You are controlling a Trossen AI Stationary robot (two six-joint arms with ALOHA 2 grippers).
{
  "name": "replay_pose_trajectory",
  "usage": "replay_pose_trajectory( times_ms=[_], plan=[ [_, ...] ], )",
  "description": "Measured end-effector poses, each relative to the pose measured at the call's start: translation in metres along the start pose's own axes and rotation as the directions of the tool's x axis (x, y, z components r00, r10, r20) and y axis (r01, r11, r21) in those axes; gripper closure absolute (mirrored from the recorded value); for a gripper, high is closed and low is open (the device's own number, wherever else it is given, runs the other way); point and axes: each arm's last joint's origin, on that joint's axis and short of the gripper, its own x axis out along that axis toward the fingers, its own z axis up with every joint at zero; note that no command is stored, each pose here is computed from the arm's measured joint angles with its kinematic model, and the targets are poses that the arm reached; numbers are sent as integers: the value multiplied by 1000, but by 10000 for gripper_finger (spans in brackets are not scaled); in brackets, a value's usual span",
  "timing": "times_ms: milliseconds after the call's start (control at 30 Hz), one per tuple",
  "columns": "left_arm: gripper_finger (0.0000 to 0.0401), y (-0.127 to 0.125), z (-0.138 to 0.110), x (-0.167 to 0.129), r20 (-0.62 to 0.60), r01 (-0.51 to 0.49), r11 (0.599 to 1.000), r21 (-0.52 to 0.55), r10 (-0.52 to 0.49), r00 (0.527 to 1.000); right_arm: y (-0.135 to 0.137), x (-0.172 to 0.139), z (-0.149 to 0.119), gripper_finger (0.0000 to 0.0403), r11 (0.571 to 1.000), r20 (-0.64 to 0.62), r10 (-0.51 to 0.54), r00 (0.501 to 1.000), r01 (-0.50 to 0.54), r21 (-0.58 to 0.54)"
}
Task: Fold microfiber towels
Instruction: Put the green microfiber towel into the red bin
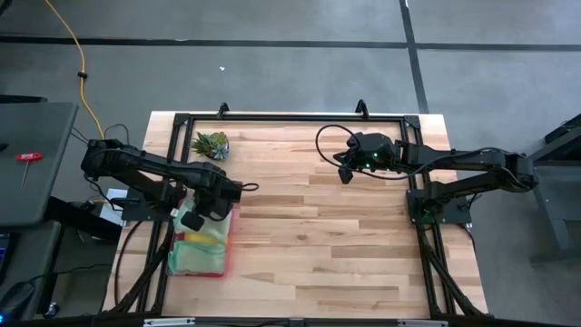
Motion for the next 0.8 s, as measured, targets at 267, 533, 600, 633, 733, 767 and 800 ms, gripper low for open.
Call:
replay_pose_trajectory(
  times_ms=[267, 533, 600, 633, 733, 767, 800],
  plan=[
    [336, 0, 1, 0, 11, 7, 999, -48, -7, 1000, 0, 0, 0, 403, 1000, 0, 0, 1000, 0, 10],
    [294, -4, 2, 0, 54, 136, 974, -180, -128, 990, 0, 0, 0, 403, 1000, 0, 0, 1000, 0, 10],
    [283, -4, 2, 0, 56, 138, 966, -218, -128, 990, 0, 0, 0, 403, 1000, 0, 0, 1000, 0, 10],
    [277, -3, 2, 0, 56, 138, 960, -242, -129, 990, 0, 0, 0, 403, 1000, 0, 0, 1000, 0, 10],
    [255, -3, 2, 0, 56, 137, 951, -278, -126, 990, 0, 0, 0, 403, 1000, 0, 1, 1000, -1, 10],
    [247, -3, 2, 0, 53, 129, 952, -277, -119, 992, 0, 0, 0, 403, 1000, 0, 0, 1000, 0, 10],
    [238, -3, 2, 0, 46, 112, 956, -271, -103, 994, 0, 0, 0, 403, 1000, 0, 0, 1000, 0, 10]
  ],
)
